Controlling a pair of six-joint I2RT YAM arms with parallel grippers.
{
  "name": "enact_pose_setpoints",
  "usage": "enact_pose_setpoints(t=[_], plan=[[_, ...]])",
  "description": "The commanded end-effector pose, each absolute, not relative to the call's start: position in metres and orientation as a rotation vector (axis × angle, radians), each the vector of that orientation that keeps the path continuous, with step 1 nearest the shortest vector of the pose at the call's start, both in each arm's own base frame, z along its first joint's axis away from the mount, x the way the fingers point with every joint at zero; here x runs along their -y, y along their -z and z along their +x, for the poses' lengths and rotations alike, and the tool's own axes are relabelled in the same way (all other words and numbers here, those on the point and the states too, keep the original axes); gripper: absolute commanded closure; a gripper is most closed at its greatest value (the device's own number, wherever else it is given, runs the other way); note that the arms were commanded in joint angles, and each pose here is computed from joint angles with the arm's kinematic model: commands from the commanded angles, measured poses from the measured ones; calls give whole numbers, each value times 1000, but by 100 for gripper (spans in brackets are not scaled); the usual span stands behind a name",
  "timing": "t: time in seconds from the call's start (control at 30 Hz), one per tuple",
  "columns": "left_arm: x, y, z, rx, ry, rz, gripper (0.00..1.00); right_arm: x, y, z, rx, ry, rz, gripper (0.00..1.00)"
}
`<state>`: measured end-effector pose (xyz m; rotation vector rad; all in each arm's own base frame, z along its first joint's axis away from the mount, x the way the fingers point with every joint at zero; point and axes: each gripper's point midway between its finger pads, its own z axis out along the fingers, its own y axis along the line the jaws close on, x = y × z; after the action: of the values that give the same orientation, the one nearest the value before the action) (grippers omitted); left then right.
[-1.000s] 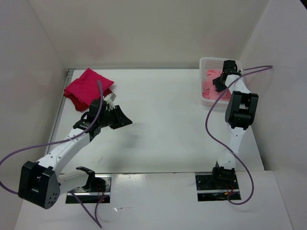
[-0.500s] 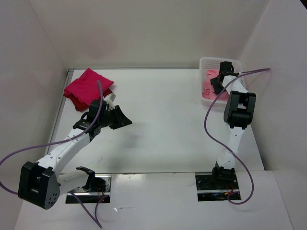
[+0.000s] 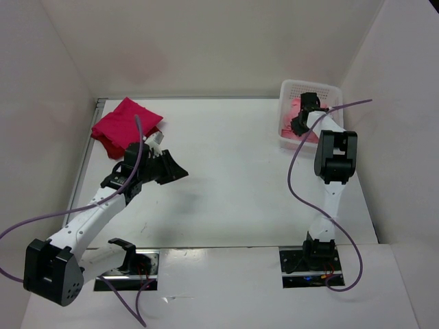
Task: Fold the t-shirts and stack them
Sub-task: Grab crumpled tshirt from bin with the right arm, then move the tshirt to the center of the board
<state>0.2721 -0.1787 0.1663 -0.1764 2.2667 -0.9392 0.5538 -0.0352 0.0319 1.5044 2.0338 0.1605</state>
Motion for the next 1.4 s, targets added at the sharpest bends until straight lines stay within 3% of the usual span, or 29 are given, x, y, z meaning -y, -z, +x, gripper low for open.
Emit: enact_pose_setpoints(t=[0.0, 0.07, 0.1, 0.17, 0.4, 0.53, 0.63, 0.87, 1.0, 1.1, 1.23, 1.37], plan=[[180, -185, 277, -2215, 957, -159, 65, 23, -5, 543, -2111, -152, 1544, 80], [178, -186, 280, -2203, 955, -166, 65, 19, -2, 545, -2126, -177, 1545, 99], [178, -186, 280, -2203, 954, -166, 65, 19, -11, 549, -2105, -195, 1533, 100], [178, -188, 281, -2193, 957, -162, 65, 16, -30, 557, -2073, -214, 1483, 100], [186, -194, 290, -2183, 994, -134, 65, 24, -183, 585, -1842, -335, 1235, 100], [190, -201, 299, -2181, 1004, -127, 65, 17, -285, 569, -1708, -447, 1080, 100], [192, -208, 305, -2171, 1006, -124, 65, 7, -318, 552, -1690, -509, 1000, 100], [187, -208, 324, -2176, 1002, -215, 65, -68, -474, 474, -1555, -865, 591, 100], [167, -212, 339, -2140, 1010, -351, 65, -141, -593, 377, -1409, -1149, 177, 100], [141, -211, 354, -2109, 982, -463, 65, -178, -645, 309, -1312, -1289, -32, 100], [109, -221, 367, -2058, 936, -526, 64, -195, -655, 258, -1284, -1404, -155, 100], [83, -233, 375, -2024, 881, -560, 62, -202, -588, 276, -1430, -1447, -73, 100]])
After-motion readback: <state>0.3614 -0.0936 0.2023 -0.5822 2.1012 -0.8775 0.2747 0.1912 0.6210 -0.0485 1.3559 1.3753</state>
